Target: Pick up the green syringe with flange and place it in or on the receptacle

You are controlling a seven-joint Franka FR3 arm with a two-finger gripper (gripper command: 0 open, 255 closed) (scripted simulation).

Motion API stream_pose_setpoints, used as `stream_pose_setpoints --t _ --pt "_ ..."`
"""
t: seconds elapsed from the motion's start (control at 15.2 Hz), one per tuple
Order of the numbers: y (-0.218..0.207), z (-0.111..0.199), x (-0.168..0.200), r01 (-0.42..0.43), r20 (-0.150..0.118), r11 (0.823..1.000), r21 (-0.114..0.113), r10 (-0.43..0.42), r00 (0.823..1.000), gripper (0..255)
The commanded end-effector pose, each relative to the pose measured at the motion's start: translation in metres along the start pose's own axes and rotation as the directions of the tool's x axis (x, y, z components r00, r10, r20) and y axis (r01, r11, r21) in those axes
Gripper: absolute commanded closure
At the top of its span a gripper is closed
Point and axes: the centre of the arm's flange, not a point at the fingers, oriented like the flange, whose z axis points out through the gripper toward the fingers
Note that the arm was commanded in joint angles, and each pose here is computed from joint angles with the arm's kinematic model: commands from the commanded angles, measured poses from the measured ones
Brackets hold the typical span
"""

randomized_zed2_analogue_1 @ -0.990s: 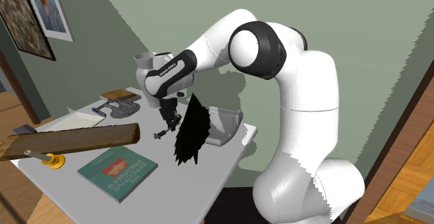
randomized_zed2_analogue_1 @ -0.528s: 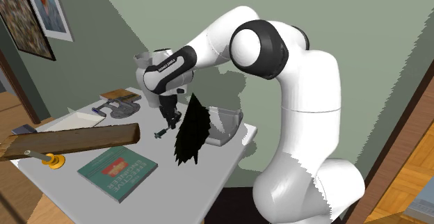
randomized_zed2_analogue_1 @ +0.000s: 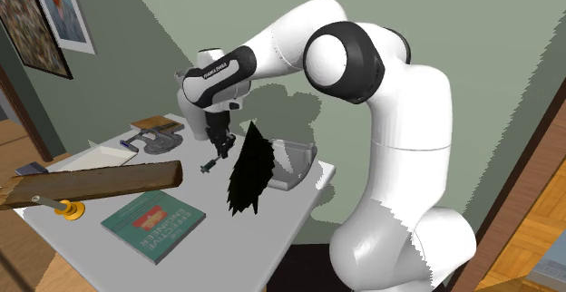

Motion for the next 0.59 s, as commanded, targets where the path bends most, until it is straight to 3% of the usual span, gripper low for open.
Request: stream_pose_setpoints --t 0.0,0.53 --pt "0.000 -0.010 0.000 0.000 0.000 1.000 0.000 0.000 1.000 255" --pt "0.002 -0.052 -0.002 0.000 0.000 1.000 0.000 0.000 1.000 255"
